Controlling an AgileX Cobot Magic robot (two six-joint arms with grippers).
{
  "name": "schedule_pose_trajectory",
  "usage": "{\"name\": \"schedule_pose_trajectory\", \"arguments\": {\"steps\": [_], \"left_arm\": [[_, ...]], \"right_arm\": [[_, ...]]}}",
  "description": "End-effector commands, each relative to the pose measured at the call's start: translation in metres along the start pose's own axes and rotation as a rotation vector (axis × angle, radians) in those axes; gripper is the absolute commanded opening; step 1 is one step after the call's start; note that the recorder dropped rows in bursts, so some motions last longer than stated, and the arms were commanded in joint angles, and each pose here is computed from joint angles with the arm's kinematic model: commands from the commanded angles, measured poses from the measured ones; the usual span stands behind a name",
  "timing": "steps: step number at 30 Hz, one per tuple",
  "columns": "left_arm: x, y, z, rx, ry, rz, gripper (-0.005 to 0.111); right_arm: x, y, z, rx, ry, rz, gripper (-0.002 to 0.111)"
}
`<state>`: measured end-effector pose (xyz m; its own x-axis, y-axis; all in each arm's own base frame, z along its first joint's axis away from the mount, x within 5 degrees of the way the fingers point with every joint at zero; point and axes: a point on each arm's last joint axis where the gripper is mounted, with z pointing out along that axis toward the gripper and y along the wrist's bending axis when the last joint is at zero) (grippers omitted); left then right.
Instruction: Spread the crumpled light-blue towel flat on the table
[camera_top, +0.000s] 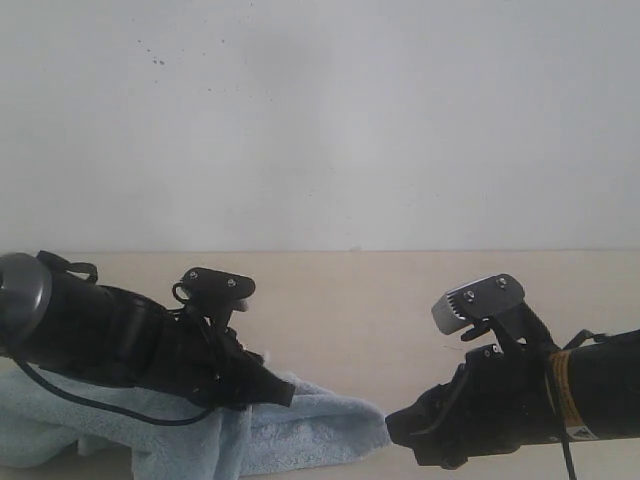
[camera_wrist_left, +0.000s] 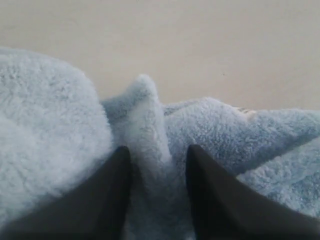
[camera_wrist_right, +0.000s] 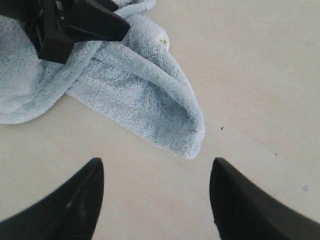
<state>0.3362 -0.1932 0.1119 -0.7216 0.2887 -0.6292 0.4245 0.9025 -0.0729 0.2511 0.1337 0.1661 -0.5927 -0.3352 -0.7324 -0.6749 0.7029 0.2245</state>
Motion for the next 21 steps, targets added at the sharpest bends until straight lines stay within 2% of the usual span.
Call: {"name": "schedule_pose_trajectory", "arguments": {"steps": [1,2,5,8,14,21], "left_arm": [[0.003,-0.001,0.005,-0.004,0.012,-0.001,0.015],[0.003,-0.001,0.005,-0.004,0.012,-0.001,0.011],[-0.006,-0.001,-0.006,-0.014,-0.023,-0.001,0.008],[-0.025,0.002,-0.031,-0.053,-0.099,-0.005,0.008],[-0.053,0.001,-0.079,-0.056,-0.240,0.010,0.008],[-0.061,0.011,-0.110,-0.177,-0.302,0.013,0.008]], "right_arm": [[-0.002,0.001,0.001,-0.007,-0.008,0.000,0.059],[-0.002,0.001,0.001,-0.011,-0.009,0.000,0.059],[-0.002,0.001,0.000,-0.018,-0.012,0.000,0.059],[-0.002,0.001,0.000,-0.018,-0.012,0.000,0.059],[-0.002,0.001,0.000,-0.018,-0.012,0.000,0.059],[-0.002,0.001,0.000,-0.018,-0.012,0.000,0.059]]}}
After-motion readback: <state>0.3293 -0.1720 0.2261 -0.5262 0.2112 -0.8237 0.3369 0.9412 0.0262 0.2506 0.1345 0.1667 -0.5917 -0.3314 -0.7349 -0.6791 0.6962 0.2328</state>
